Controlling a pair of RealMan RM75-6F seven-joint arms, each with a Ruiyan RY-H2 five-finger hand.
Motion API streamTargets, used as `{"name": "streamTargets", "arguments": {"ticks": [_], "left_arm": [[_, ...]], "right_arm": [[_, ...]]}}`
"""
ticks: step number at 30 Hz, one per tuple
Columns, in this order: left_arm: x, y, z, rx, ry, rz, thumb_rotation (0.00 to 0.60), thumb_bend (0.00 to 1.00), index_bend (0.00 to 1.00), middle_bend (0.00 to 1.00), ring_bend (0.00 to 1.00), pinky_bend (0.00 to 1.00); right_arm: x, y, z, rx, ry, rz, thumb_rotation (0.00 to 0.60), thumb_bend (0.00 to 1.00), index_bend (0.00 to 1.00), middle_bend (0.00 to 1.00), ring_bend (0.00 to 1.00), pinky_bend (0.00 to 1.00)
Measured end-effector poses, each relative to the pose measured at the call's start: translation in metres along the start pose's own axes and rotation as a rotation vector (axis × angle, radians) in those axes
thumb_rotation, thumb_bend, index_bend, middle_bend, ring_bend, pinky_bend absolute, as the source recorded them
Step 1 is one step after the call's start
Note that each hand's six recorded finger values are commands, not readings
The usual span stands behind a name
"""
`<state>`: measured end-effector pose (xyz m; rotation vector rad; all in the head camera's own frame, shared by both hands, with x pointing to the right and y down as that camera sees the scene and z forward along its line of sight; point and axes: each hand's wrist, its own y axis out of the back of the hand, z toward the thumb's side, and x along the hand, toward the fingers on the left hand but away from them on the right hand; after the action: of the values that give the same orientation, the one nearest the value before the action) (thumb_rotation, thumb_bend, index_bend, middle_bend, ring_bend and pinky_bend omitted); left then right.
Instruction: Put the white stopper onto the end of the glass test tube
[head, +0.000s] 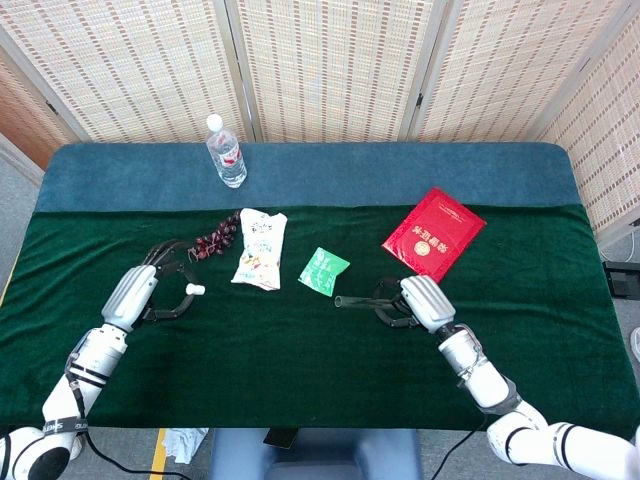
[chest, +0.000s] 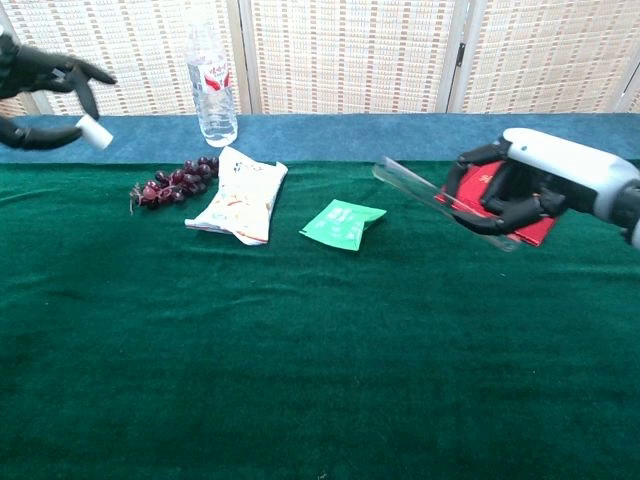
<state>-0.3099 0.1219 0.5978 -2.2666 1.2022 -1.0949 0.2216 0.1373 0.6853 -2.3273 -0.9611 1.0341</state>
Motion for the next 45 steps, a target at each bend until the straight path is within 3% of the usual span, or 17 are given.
{"name": "streamTargets", "arguments": {"ticks": [11,21,45], "left_arm": [[0.025,-0.018,0.054,-0.072,-0.141,-0.012,0.600,0.47,0.58,0.17,0.05,0.00],[0.034,-0.030,0.085,-0.083,-0.221,0.003,0.600,0.47,0.59,0.18,0.05,0.00],[0.033,-0.044,0.093,-0.094,-0.239,-0.008,0.600,0.47,0.59,0.18,0.05,0.00]], "right_arm": [[-0.031,-0.011,0.035,-0.159,0.046,-0.042,0.529,0.79,0.88,1.00,1.00,1.00],[-0.043,-0.026,0.060,-0.185,0.081,-0.013,0.528,0.79,0.88,1.00,1.00,1.00],[-0.051,-0.031,0.085,-0.178,0.124,-0.010,0.529,0.80,0.88,1.00,1.00,1.00]]}}
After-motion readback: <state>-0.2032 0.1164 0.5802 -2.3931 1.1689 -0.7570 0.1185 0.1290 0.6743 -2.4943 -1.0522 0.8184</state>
